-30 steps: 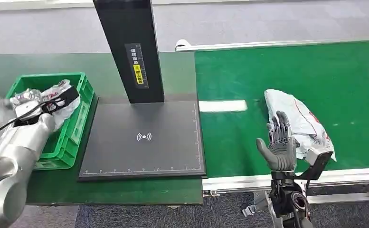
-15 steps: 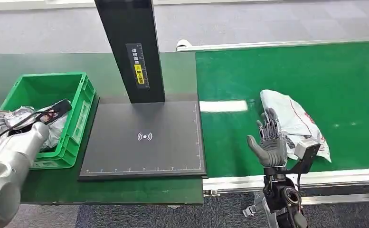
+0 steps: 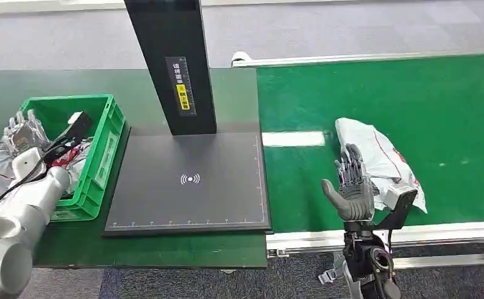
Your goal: Moved the parcel from conveyor to table for the left to box.
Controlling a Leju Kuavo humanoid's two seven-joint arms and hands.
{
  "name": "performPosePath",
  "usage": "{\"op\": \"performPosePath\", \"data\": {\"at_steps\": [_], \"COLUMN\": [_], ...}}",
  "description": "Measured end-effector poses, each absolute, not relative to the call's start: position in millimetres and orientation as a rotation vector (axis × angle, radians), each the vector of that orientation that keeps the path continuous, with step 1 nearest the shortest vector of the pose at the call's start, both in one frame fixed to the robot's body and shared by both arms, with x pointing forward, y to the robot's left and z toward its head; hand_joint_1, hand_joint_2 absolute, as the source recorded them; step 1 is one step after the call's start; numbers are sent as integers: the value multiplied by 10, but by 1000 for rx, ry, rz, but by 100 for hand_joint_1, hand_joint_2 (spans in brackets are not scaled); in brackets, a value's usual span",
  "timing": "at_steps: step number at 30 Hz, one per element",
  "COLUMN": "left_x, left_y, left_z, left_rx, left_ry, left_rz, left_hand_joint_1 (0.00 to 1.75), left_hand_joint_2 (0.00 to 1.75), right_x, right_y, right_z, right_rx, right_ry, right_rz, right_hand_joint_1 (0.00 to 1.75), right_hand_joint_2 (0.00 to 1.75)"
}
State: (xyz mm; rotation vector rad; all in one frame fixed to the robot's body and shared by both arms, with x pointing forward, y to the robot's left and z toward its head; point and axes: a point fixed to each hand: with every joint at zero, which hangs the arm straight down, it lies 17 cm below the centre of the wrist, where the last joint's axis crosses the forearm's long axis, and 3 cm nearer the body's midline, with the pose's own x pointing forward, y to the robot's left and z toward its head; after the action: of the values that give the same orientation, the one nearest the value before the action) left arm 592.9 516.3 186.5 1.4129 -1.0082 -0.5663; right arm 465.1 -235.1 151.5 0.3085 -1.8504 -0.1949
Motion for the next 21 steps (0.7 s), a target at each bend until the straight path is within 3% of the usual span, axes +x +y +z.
{"op": "performPosePath", "data": {"at_steps": [7,10,12,16,21], "left_x": [6075,5955,5789,5497,5382], "left_y": [4349,3874,3793,3925,3781], "left_z": [2533,2970,3198,3368,3433], "left_rx": [1424,1430,1419,1307,1282], "left_ry": [-1538,-1841,-1991,-2107,-2160], "left_rz": [-582,-637,-535,-132,-84], "left_hand_joint_1": [0,0,0,0,0], "left_hand_joint_2": [175,175,175,175,175], "right_x": [4650,4644,4639,4548,4509], "right_y": [-2326,-2316,-2321,-2224,-2176], "right_z": [1499,1503,1511,1546,1556], "right_rx": [295,272,271,562,660], "right_ry": [-1847,-1859,-1867,-1807,-1781], "right_rz": [-187,-163,-167,-274,-300], "right_hand_joint_1": [0,0,0,0,0], "right_hand_joint_2": [175,175,175,175,175]}}
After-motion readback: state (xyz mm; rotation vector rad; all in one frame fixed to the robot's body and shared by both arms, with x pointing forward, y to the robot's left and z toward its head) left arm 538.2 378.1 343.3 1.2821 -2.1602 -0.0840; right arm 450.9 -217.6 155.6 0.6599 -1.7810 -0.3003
